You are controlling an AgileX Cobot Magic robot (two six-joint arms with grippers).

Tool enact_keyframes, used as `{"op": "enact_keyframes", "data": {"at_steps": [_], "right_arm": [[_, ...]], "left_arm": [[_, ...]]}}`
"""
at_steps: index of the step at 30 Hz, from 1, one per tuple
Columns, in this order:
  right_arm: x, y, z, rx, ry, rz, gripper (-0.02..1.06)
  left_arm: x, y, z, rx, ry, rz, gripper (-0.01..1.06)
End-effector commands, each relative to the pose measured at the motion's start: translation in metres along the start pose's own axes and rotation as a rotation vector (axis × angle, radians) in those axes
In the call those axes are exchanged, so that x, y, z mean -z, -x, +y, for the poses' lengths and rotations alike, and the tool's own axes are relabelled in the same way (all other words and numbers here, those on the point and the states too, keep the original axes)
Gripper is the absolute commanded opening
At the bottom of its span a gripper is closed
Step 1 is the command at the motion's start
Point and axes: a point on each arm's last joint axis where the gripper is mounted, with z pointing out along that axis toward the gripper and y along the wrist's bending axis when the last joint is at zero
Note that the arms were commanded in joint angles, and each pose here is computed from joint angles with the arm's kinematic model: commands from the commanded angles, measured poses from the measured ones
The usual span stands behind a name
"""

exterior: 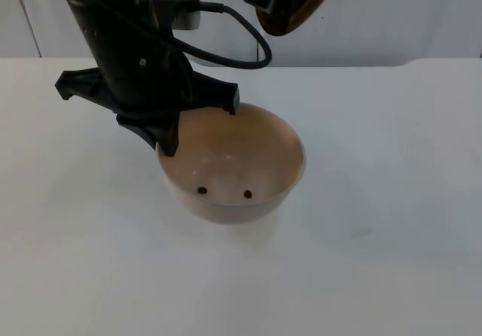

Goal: Pick up the bowl with the left hand and pour the coffee beans from the cup into the bowl with the right hand.

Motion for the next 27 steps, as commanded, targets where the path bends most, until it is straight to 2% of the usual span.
{"op": "enact_keyframes", "data": {"at_steps": [1, 11, 27], "right_arm": [[0.0013, 0.0044, 0.0034, 0.030, -0.034, -0.018, 0.00], [0.0024, 0.0087, 0.0112, 0.081, -0.059, -0.032, 0.00], [0.0024, 0.0087, 0.0112, 0.075, -0.059, -0.032, 0.00]], "left_arm": [[0.0009, -0.0010, -0.0019, 0.011, -0.010, -0.006, 0.00], [0.0009, -0.0010, -0.0019, 0.011, -0.010, -0.006, 0.00], [0.0010, -0.0008, -0.0020, 0.011, -0.011, -0.008, 0.00]]}}
